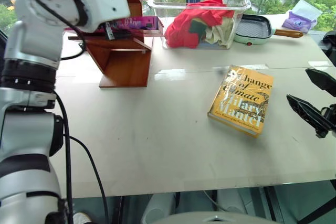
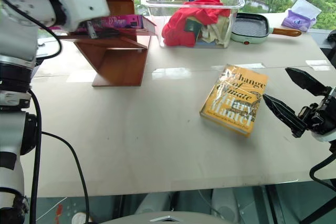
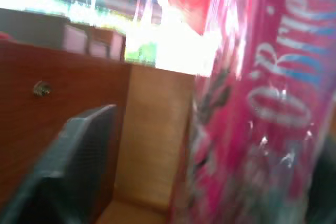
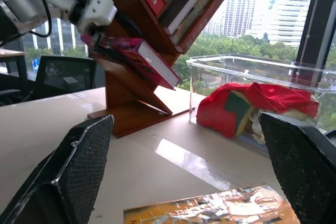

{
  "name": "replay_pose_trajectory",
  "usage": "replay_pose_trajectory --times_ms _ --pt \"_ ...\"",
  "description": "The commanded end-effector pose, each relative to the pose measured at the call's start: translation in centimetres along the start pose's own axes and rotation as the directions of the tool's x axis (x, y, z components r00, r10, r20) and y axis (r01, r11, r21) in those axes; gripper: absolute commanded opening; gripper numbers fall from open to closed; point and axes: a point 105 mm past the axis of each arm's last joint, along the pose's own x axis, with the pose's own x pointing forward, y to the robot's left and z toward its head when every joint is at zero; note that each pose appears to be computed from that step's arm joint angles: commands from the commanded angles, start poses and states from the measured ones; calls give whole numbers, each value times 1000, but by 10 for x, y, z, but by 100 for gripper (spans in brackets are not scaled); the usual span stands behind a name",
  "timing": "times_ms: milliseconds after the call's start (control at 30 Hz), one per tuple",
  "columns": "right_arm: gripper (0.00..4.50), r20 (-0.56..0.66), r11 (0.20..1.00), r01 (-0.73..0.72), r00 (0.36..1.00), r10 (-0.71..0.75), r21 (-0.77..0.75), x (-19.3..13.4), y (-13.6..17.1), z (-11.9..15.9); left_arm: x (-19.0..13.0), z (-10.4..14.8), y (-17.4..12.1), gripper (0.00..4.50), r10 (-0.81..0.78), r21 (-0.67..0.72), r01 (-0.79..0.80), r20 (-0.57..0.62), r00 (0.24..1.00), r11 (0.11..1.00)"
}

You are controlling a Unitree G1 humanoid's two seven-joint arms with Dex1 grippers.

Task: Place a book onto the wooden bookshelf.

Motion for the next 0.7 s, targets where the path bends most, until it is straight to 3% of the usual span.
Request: replay_pose_trajectory --times_ms 33,100,167,300,367,467,600,700 --pt "450 -12 997 21 1000 -22 -68 -5 0 15 -62 62 11 444 -18 -284 130 365 931 950" --pt "450 -45 997 30 998 -33 -74 -8 0 14 -83 81 -8 444 -94 -368 299 483 871 881" --pt "450 -84 996 33 996 -40 -83 -11 0 14 -86 86 -32 444 -121 -434 387 525 843 814" --pt "450 -198 993 24 979 -47 -118 -19 -2 11 -72 82 -101 444 -172 -522 477 527 832 706" --pt "450 -235 991 36 970 -66 -128 -24 -5 13 -64 67 -136 444 -183 -562 450 467 865 694" --pt "450 -319 989 53 943 -95 -140 -38 -7 13 -61 25 -183 444 -149 -685 361 349 925 633" --pt "450 -379 989 66 919 -113 -134 -49 -6 11 -72 -14 -200 444 -94 -766 254 248 964 590" --pt "450 -414 989 71 903 -118 -127 -53 -6 9 -80 -28 -207 444 -87 -788 227 217 972 572"
